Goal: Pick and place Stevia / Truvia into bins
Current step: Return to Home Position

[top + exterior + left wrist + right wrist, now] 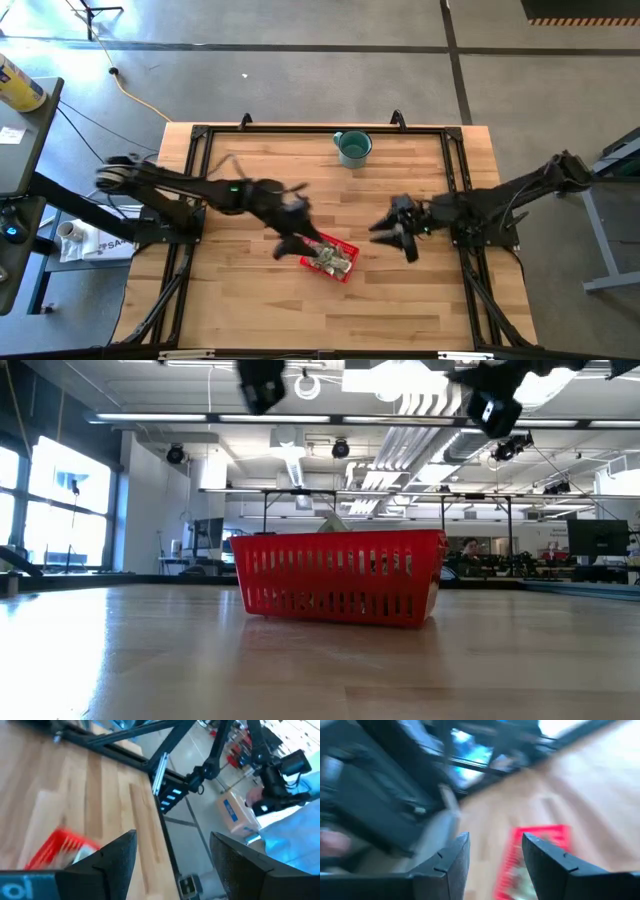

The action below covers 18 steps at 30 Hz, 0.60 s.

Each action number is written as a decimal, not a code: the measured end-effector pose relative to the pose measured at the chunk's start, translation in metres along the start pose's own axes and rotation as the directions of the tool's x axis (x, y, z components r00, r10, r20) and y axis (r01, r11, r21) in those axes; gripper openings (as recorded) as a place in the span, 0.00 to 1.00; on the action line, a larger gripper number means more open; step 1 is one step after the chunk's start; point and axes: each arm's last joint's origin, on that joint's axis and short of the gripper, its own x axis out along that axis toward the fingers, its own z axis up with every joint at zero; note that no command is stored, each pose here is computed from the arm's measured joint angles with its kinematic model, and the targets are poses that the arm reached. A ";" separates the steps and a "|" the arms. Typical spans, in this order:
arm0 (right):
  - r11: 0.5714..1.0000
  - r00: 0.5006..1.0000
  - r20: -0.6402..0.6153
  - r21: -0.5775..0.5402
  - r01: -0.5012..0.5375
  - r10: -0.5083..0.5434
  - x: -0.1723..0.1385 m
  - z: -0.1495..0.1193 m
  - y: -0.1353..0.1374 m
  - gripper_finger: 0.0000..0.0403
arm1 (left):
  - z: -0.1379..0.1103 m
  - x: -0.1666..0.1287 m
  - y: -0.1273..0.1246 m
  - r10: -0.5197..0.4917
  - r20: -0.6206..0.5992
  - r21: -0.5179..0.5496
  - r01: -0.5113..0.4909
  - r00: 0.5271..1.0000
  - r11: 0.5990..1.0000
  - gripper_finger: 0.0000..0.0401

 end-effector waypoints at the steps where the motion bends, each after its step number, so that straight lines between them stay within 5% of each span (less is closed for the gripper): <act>1: 0.999 0.999 -0.014 -0.008 0.047 -0.047 0.000 0.003 -0.007 0.43 | -0.008 -0.011 0.000 0.013 0.013 -0.007 -0.013 1.000 1.000 0.70; 7: 0.915 0.927 -0.120 0.161 0.371 -0.355 -0.022 0.010 -0.044 0.43 | -0.041 -0.074 -0.006 0.133 0.181 -0.036 -0.128 0.974 0.991 0.70; 12: 0.987 0.987 -0.056 0.046 0.154 -0.151 -0.039 0.027 -0.032 0.42 | -0.062 -0.121 -0.017 0.112 0.283 0.011 -0.120 0.953 0.993 0.70; 18: 0.981 0.980 0.053 -0.001 0.193 -0.192 -0.066 0.026 -0.032 0.42 | -0.093 -0.161 -0.015 0.179 0.374 0.006 -0.195 0.910 0.981 0.70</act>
